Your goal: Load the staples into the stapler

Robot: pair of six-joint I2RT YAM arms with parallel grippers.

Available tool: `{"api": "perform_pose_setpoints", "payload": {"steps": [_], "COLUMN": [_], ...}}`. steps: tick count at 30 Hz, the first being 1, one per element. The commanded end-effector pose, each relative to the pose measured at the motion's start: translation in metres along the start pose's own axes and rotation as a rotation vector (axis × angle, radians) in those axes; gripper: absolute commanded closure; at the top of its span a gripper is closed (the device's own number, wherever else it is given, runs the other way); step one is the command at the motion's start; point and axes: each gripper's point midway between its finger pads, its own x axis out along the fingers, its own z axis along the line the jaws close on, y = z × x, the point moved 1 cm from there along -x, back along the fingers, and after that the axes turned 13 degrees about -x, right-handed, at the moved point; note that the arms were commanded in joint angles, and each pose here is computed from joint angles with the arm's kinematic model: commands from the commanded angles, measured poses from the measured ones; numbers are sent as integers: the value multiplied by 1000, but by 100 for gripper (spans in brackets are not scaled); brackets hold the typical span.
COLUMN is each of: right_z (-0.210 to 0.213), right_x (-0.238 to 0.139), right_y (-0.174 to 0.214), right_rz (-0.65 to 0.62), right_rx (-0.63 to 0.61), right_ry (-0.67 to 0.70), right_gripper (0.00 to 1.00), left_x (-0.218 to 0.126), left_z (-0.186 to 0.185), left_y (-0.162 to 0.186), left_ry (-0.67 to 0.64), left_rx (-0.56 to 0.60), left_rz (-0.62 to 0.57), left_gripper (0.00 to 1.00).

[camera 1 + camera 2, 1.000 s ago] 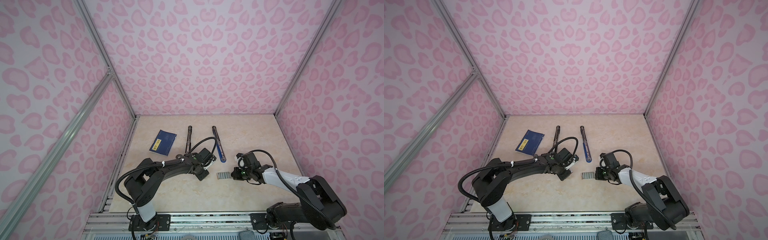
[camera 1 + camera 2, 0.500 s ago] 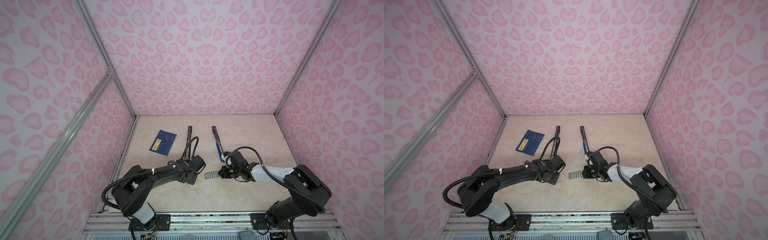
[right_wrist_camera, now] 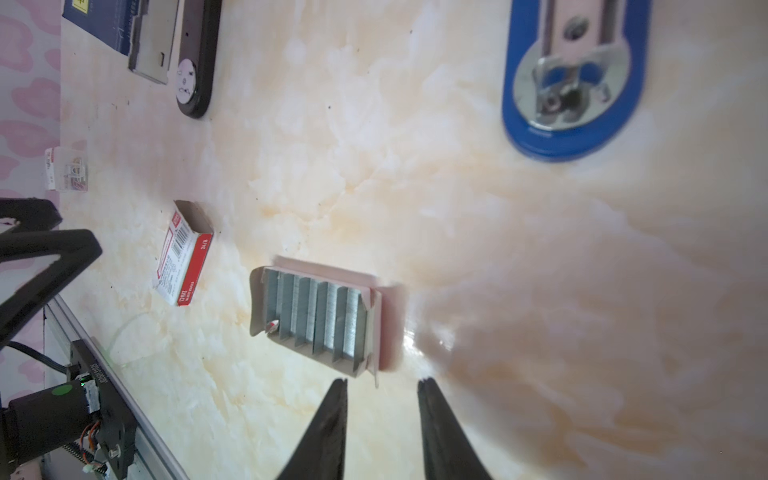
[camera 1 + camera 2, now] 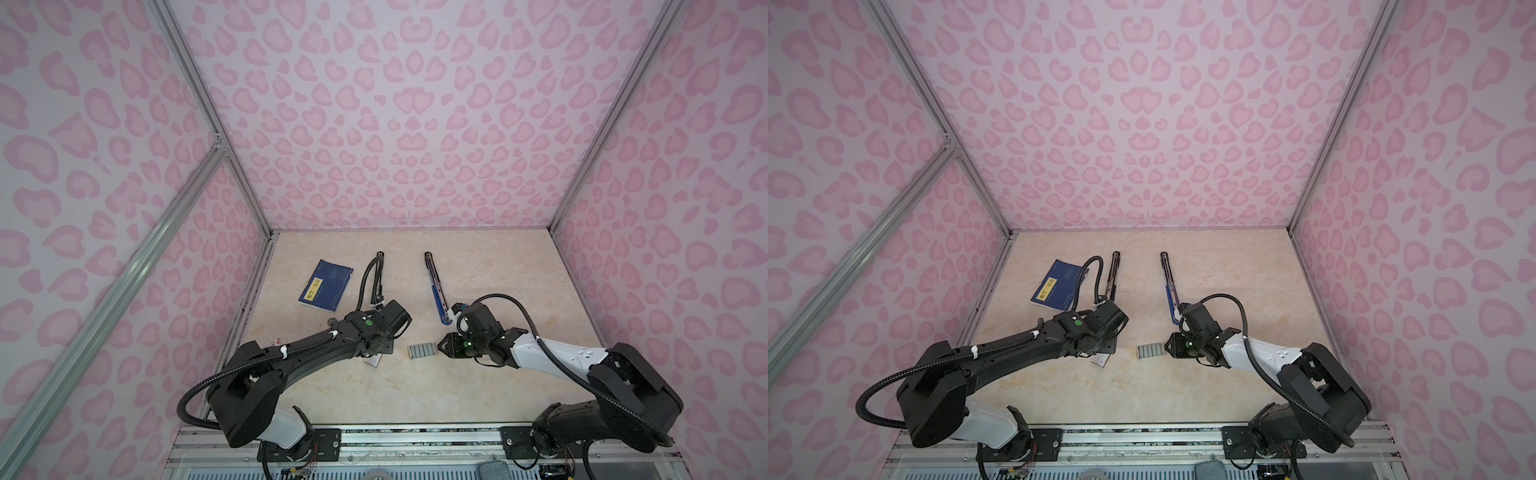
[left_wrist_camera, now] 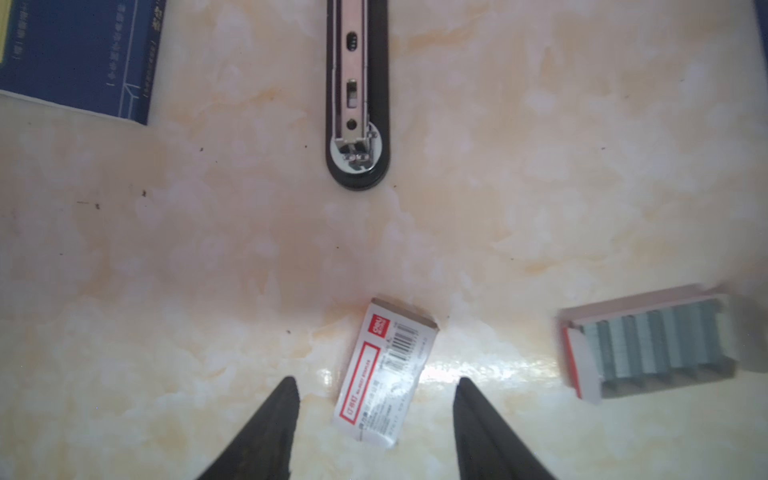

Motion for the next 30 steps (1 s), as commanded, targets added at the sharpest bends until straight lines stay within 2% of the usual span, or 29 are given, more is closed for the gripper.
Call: {"api": "perform_pose_setpoints", "payload": {"steps": [1,3,6,8,13,23,30], "right_z": [-10,-17,-26,-30,-33,-44,-48], "right_x": [-9,-17,-30,-37,-51,-58,-60], "right_y": [5,5,5,6,10,20,24], "right_rz": [4,-11,-38,-57,-107,-164,-179], "right_rx": [0,12,21,20,-9,13,30], "right_ry": [34,44,53,57,67,104,115], "right_gripper": [70,73,75,77,76,76,76], "left_x": [-13,-19,-24,-23,-12,11,22], "left_z": [-34,-53,-81,-97,-126,-156,-155], "left_y": [6,9,16,20,28,39,47], "left_ry": [161,233,303,319,324,313,260], "left_rx": [-68,-77,-74,-57,-39,-1,4], "left_rz": [71,100,165,204,276,380,424], "left_gripper": [45,54,73,80,81,80,80]}}
